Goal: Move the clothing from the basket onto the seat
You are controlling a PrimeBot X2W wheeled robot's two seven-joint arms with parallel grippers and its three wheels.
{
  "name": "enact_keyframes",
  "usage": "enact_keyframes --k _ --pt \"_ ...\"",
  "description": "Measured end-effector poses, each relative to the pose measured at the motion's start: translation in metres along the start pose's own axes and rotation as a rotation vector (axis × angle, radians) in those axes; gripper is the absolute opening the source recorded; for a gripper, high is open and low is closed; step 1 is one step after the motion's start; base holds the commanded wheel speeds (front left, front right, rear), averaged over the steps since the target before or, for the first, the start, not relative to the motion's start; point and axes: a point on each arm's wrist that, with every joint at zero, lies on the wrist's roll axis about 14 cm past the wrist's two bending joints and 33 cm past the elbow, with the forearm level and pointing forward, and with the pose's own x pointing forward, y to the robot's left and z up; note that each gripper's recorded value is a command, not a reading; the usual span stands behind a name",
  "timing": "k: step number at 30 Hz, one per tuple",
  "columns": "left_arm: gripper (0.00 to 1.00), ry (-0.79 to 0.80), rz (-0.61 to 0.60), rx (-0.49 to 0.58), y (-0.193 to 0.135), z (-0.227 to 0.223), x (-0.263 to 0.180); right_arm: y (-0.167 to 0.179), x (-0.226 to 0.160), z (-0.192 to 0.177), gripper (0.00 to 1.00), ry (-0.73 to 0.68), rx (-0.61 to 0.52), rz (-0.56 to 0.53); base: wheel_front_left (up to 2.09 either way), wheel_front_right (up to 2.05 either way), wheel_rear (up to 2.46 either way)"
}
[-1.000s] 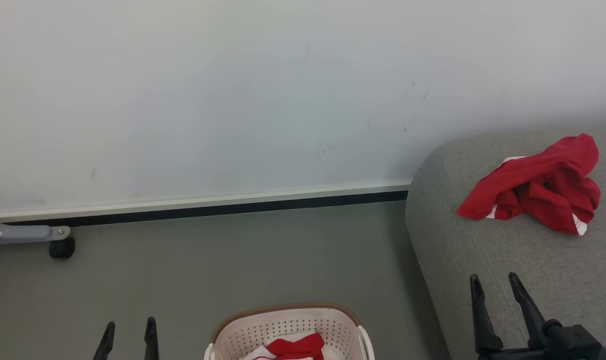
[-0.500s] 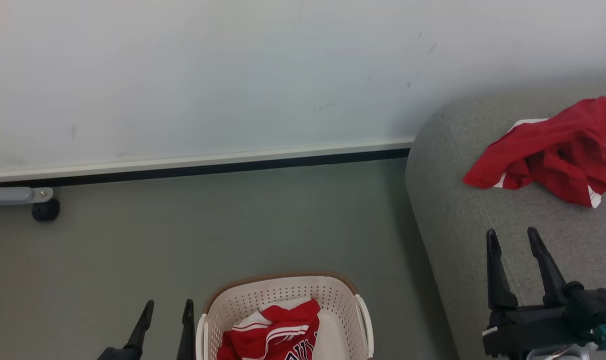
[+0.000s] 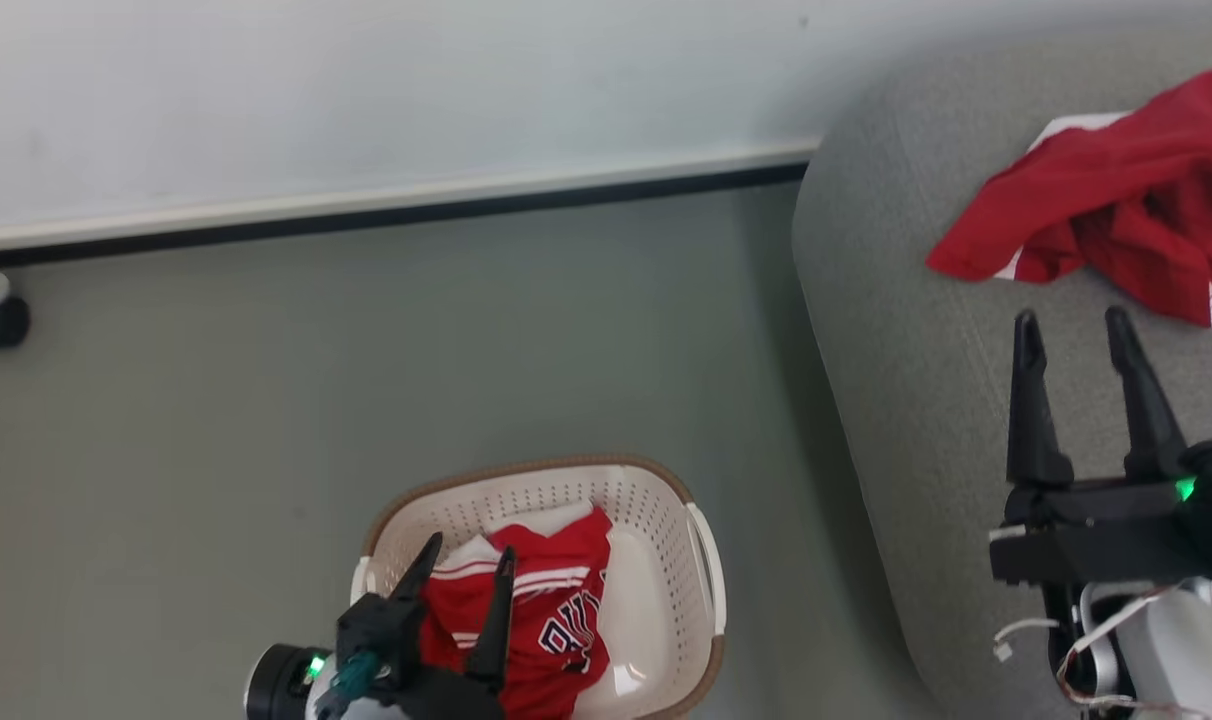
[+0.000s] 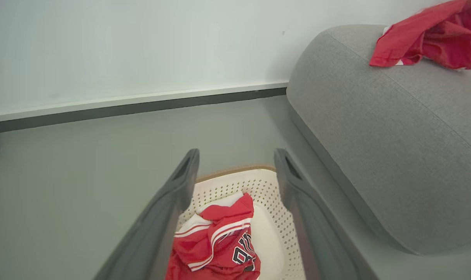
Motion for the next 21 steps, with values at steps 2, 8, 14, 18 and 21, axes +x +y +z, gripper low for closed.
enact_keyframes --k 2,8,14,18,21 --pt "1.00 0.040 -0.012 0.006 -0.003 -0.010 0.009 -0.003 0.008 0.000 1.00 -0.007 -0.005 -0.005 0.00 0.00 0.00" --pt "1.00 0.158 -0.056 0.018 -0.010 -0.042 0.032 -0.009 0.031 -0.001 1.00 -0.028 -0.020 -0.005 0.00 0.00 0.00" --pt "1.00 0.271 -0.100 0.049 -0.017 -0.076 0.048 -0.016 0.053 0.001 1.00 -0.063 -0.041 -0.015 0.00 0.00 0.00" --pt "1.00 0.335 -0.113 0.057 -0.017 -0.095 0.062 -0.021 0.066 -0.002 1.00 -0.075 -0.054 -0.019 0.00 0.00 0.00" --pt "1.00 0.372 -0.114 0.064 -0.015 -0.107 0.072 -0.023 0.077 -0.004 1.00 -0.084 -0.062 -0.018 0.00 0.00 0.00"
